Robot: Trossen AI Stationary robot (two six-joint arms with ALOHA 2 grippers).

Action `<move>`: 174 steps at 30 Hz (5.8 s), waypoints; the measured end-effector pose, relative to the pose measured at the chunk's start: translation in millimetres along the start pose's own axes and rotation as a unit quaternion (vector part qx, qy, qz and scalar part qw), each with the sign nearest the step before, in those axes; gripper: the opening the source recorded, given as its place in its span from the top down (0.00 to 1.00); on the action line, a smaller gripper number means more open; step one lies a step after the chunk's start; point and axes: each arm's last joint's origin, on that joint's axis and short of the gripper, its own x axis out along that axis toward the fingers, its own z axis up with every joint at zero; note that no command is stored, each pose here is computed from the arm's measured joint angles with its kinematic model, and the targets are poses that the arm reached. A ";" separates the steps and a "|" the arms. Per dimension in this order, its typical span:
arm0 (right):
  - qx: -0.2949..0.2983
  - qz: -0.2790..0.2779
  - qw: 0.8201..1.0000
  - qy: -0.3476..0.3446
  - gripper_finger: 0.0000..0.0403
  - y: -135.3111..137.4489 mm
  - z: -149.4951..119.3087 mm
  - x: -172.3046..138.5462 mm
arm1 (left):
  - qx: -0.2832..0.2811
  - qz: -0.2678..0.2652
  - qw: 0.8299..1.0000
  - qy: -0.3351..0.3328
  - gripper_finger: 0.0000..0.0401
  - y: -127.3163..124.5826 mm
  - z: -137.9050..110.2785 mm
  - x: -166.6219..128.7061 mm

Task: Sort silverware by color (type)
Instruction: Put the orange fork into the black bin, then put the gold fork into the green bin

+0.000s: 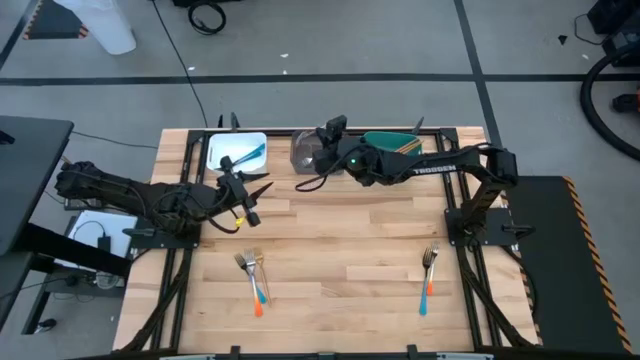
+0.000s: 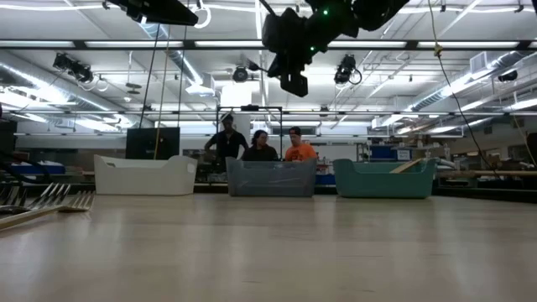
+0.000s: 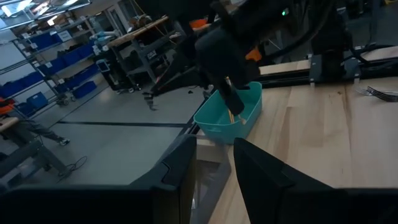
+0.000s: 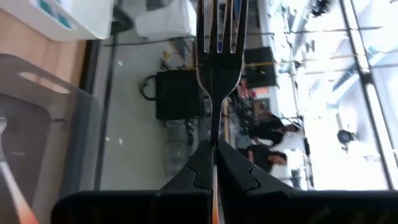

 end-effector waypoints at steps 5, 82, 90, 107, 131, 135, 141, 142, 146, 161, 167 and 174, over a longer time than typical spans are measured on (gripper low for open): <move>0.009 0.015 1.000 -0.011 0.97 5.8 -6.3 12.5 | 0.000 0.000 1.000 0.000 0.71 0.0 0.0 0.0; 0.000 0.215 0.975 -0.057 0.94 90.1 -67.3 94.1 | -0.002 0.010 1.000 -0.003 0.71 3.0 0.9 2.8; 0.003 0.220 0.974 -0.063 0.94 90.2 -67.9 94.4 | -0.002 0.010 1.000 -0.003 0.71 3.0 0.9 2.8; 0.002 0.222 0.974 -0.036 0.76 92.2 -69.5 93.4 | -0.002 0.010 1.000 -0.003 0.71 3.0 0.9 2.8; 0.090 0.143 0.984 -0.047 0.73 47.2 -19.1 40.5 | 0.000 0.009 1.000 0.002 0.71 2.5 -0.4 2.7; 0.098 0.149 0.983 -0.037 0.73 45.8 -9.2 24.7 | 0.002 0.008 1.000 0.004 0.71 2.4 -0.8 2.7; 0.087 0.151 0.985 -0.007 0.73 54.1 5.7 3.6 | 0.001 0.009 1.000 0.004 0.71 2.4 -0.8 2.7; 0.085 0.148 0.985 -0.003 0.73 55.2 8.5 -0.1 | 0.001 0.009 1.000 0.004 0.71 2.4 -0.8 2.7; 0.081 0.133 0.988 0.014 0.73 60.6 20.3 -15.2 | 0.000 0.008 1.000 0.004 0.71 2.2 -0.8 2.5; 0.100 0.087 0.990 0.038 0.75 84.3 61.7 -87.5 | 0.064 -0.172 0.982 0.038 0.71 -18.7 -14.2 -10.3; 0.125 0.102 0.987 0.007 0.75 92.4 74.8 -114.1 | 0.021 -0.217 0.972 0.082 0.71 -23.2 -22.0 -14.9; 0.226 0.149 0.962 -0.029 0.75 99.5 86.0 -136.7 | -0.032 -0.261 0.946 0.189 0.71 -31.2 -40.2 -15.8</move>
